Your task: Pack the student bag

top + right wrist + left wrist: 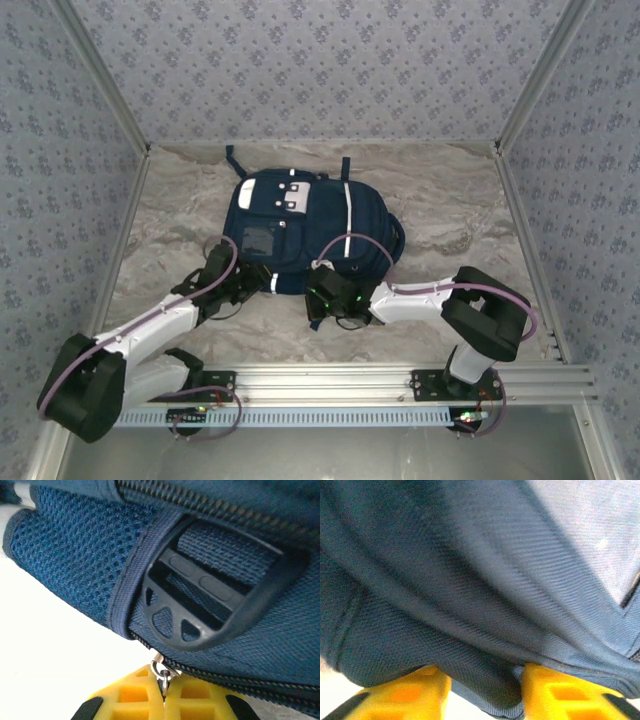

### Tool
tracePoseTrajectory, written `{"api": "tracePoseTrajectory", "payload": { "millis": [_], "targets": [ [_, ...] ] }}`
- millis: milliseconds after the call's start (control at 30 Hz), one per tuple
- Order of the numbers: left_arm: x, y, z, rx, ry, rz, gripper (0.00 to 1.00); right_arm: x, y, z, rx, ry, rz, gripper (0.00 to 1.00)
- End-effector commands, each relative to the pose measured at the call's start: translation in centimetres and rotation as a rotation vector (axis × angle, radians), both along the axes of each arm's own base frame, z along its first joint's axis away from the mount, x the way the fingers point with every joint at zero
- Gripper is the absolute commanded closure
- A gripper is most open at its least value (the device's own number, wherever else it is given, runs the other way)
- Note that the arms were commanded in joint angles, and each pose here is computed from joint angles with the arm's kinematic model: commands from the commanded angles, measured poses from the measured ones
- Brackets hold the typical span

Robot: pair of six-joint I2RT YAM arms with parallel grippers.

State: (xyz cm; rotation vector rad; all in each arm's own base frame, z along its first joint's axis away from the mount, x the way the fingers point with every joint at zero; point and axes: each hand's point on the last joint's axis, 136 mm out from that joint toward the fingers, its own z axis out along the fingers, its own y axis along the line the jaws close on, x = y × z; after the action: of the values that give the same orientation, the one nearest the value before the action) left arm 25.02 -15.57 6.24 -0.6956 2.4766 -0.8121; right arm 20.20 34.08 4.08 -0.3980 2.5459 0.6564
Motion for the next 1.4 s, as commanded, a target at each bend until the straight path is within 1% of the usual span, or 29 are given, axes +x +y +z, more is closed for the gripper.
{"api": "tracePoseTrajectory", "payload": {
  "millis": [0,33,100,233,367,467,733,833,867,933,1000,1100,1267,1367],
  "targets": [
    [1.6,1.7,-0.7,0.105,-0.051,0.063,0.77,-0.1,-2.0,-0.1,-0.065,-0.006,-0.020,1.00],
    [1.6,2.1,-1.1,0.125,-0.043,0.073,0.82,-0.1,-2.5,-0.3,-0.085,-0.004,-0.031,1.00],
    [1.7,2.5,-1.9,0.159,-0.030,0.081,0.85,-0.1,-3.5,-0.6,-0.118,-0.005,-0.047,1.00],
    [1.9,3.1,-3.1,0.208,0.000,0.083,0.86,-0.3,-5.2,-1.2,-0.188,0.005,-0.055,1.00],
    [2.2,3.5,-3.5,0.221,0.012,0.093,0.87,-0.3,-7.2,-1.6,-0.281,0.002,-0.072,1.00],
    [2.5,3.9,-3.4,0.228,0.014,0.101,0.87,-0.2,-8.8,-1.6,-0.321,-0.014,-0.096,1.00],
    [3.8,4.8,-3.7,0.253,0.051,0.113,0.86,0.1,-11.8,-1.3,-0.299,0.013,-0.146,1.00],
    [4.6,5.4,-3.4,0.256,0.052,0.134,0.85,0.2,-13.4,-1.3,-0.341,0.015,-0.173,1.00],
    [4.9,5.6,-3.1,0.254,0.045,0.144,0.83,0.3,-13.8,-1.2,-0.352,0.010,-0.187,1.00],
    [5.4,5.7,-2.4,0.242,0.039,0.153,0.72,0.2,-13.2,-1.0,-0.304,0.007,-0.177,1.00],
    [5.5,5.1,-1.1,0.208,0.022,0.131,0.59,0.1,-11.0,-0.4,-0.201,-0.003,-0.123,1.00],
    [4.2,3.9,0.8,0.141,0.013,0.105,0.45,-0.5,-7.5,0.8,-0.066,-0.005,-0.059,1.00],
    [0.1,2.6,2.5,0.038,-0.001,0.115,0.34,-0.8,-2.5,1.8,0.068,0.003,0.003,1.00],
    [-1.4,2.2,2.4,-0.035,-0.005,0.146,0.31,-1.0,0.6,2.1,0.090,0.001,0.057,1.00]
  ]
}}
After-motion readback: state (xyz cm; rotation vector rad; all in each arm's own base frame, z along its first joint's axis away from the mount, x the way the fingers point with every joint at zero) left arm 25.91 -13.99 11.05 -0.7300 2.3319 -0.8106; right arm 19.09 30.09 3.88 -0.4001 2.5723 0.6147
